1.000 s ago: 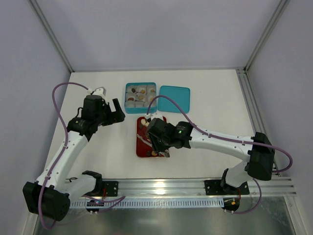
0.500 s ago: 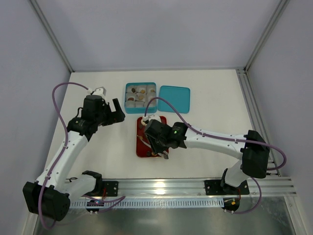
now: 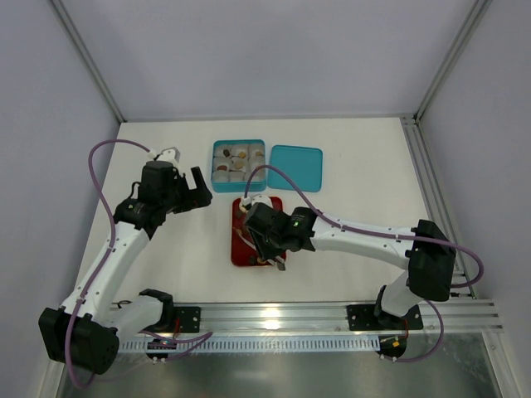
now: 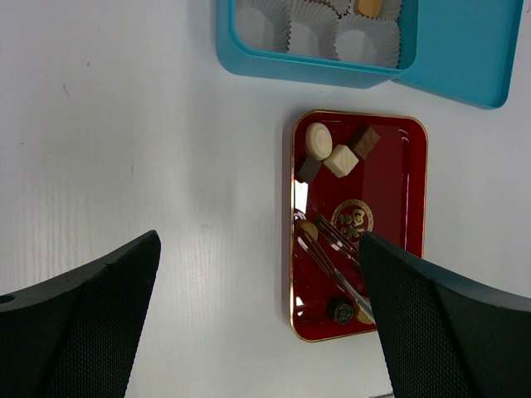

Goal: Pack the chocolate

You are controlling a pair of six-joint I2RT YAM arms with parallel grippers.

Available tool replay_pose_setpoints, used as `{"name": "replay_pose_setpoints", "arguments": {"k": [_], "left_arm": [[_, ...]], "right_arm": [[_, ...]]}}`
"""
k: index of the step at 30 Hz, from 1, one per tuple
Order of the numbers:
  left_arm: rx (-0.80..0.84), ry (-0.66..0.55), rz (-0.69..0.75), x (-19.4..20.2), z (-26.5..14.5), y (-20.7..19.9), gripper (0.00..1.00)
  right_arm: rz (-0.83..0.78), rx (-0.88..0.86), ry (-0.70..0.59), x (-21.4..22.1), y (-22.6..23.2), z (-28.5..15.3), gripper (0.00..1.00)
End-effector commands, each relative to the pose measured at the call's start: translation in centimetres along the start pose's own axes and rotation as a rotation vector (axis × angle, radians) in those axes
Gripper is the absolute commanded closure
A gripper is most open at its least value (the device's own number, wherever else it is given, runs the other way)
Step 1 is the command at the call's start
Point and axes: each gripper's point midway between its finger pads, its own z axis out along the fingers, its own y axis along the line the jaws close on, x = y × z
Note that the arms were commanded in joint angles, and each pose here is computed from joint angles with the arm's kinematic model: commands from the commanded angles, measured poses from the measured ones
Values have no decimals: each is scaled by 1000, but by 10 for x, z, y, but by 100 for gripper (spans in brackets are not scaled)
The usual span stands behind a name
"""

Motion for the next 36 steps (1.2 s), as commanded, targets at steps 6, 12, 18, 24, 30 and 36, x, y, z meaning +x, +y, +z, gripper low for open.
{"name": "replay_pose_setpoints", "arguments": {"k": [6, 12, 18, 24, 30, 36], "left_arm": [[0, -11, 1, -2, -1, 1, 0], [0, -11, 1, -2, -1, 1, 0], [-1, -10, 2, -2, -1, 1, 0], [1, -12, 2, -2, -2, 1, 0], [3, -13, 1, -2, -2, 0, 0], [2, -14, 0, -2, -2, 1, 0]], "right_arm": [[6, -30, -44, -14, 12, 1, 62], [8, -19, -54, -17, 11, 1, 59], [19, -12, -52, -15, 7, 5, 60], [29, -13, -56, -16, 6, 8, 63], [37, 0, -51, -13, 0, 9, 64], [52, 20, -72, -15, -11, -4, 67]]}}
